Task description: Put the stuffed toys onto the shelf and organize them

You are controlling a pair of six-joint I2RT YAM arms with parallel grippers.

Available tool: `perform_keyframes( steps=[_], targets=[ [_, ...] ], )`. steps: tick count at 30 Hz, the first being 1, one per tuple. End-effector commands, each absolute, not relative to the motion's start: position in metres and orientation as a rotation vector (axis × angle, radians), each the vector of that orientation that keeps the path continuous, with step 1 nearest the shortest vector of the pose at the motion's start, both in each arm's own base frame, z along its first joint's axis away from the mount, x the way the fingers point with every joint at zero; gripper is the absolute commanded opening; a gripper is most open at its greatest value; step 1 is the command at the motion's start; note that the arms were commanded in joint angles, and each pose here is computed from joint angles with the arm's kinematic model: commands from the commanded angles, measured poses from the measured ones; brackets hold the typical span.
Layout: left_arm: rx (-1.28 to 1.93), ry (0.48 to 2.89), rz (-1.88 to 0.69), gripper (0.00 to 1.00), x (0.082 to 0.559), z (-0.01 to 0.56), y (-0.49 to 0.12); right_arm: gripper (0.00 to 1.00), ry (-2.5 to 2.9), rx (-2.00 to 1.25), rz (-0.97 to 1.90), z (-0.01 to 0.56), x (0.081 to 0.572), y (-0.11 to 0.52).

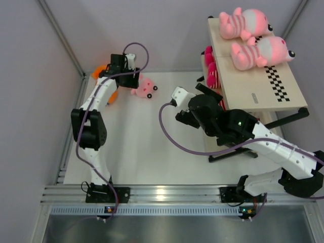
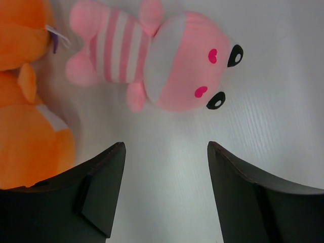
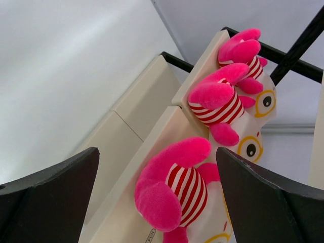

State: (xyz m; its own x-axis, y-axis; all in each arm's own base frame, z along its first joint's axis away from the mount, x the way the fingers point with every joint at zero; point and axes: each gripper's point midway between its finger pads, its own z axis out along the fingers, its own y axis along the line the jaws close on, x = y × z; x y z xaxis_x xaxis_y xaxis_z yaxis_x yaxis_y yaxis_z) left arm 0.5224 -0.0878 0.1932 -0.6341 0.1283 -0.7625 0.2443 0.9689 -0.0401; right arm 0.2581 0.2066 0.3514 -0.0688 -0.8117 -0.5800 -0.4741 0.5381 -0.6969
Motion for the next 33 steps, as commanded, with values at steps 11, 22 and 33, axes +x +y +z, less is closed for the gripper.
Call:
perform_keyframes(
  steps=[11,22,33],
  targets=[
    [0.322,2.247,0.101,0.74,0.616,0.113,-0.132,0.99,1.678,-0.973,-0.298,0.349,0.246,0.214],
    [0.151,2.29,-0.118,0.0,0.595,0.122,-0.15,1.0,1.641,-0.958,-0.182,0.349,0.239,0.243],
    [-0.269,2.206,-0.698,0.0,0.451,0.265,-0.177,0.99,1.158,-1.384,-0.041,0.326,0.188,0.372]
  ],
)
